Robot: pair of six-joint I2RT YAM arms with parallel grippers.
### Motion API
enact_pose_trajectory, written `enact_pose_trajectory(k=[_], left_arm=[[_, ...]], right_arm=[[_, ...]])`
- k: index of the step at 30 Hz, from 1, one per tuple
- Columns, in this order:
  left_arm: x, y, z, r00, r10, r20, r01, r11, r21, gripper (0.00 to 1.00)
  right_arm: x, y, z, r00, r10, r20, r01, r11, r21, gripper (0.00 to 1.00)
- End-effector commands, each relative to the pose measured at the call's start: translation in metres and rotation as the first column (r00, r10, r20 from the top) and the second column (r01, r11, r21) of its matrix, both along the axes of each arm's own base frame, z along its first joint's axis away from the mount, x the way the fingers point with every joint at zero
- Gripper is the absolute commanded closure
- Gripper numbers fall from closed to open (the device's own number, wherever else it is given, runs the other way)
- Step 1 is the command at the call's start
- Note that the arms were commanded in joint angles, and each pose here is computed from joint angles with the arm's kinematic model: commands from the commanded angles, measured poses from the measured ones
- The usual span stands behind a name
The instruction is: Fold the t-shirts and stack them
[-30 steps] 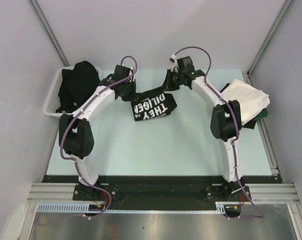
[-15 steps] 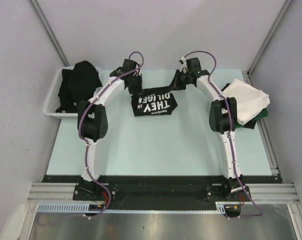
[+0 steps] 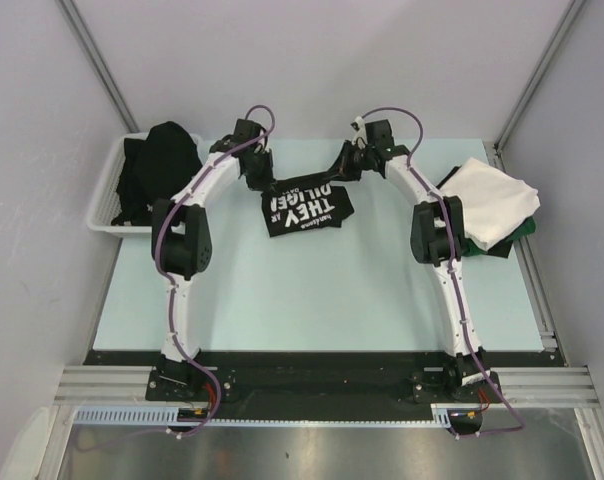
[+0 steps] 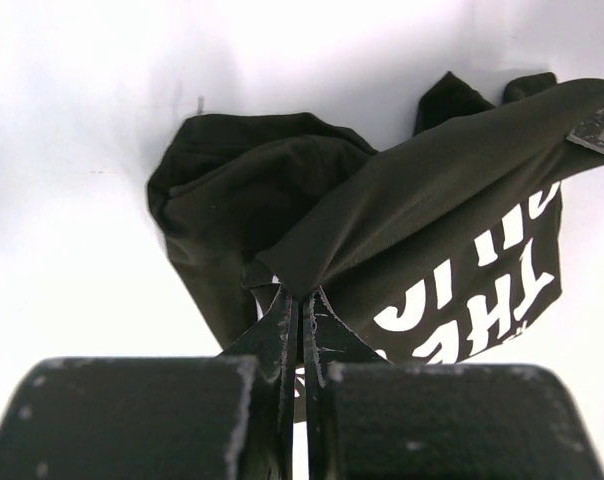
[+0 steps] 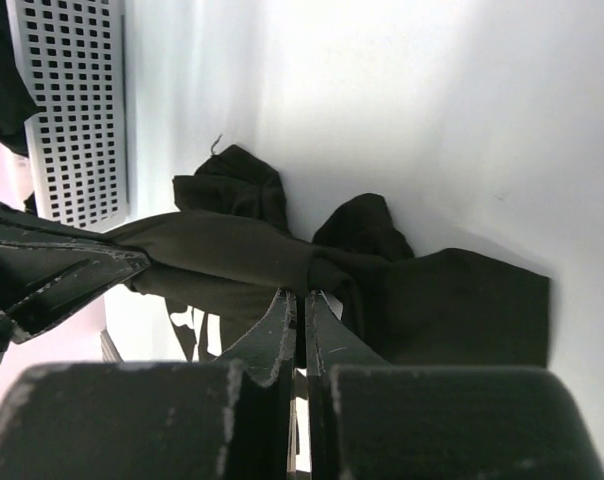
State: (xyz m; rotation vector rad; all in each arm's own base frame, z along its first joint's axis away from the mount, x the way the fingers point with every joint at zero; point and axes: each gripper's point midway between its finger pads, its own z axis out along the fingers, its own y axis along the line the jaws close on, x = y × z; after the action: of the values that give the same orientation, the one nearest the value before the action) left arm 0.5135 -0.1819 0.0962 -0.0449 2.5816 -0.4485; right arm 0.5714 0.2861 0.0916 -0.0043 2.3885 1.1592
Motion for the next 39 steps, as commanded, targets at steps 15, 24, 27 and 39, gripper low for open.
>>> enact_pose_trajectory(k=[15, 24, 27, 39], left_arm=[[-0.004, 0.031, -0.024, 0.995, 0.069, -0.078, -0.07, 0.998, -0.009, 0.78], [0.009, 0.037, 0.018, 0.994, 0.108, 0.021, -0.108, 0.994, -0.019, 0.75], [0.009, 0.039, 0.039, 0.993, 0.107, 0.058, -0.106, 0.994, -0.022, 0.73], [-0.015, 0.037, 0.113, 0.985, 0.073, 0.156, -0.064, 0.996, -0.068, 0.72]], right_arm=[[0.019, -0.015, 0.004, 0.997, -0.059, 0.056, 0.06, 0.998, -0.018, 0.0], [0.018, -0.036, 0.051, 0.984, -0.084, 0.158, 0.092, 0.995, -0.046, 0.01], [0.012, -0.039, 0.063, 0.982, -0.079, 0.171, 0.089, 0.995, -0.052, 0.0], [-0.013, -0.04, 0.075, 0.983, -0.066, 0.174, 0.075, 0.996, -0.049, 0.0]])
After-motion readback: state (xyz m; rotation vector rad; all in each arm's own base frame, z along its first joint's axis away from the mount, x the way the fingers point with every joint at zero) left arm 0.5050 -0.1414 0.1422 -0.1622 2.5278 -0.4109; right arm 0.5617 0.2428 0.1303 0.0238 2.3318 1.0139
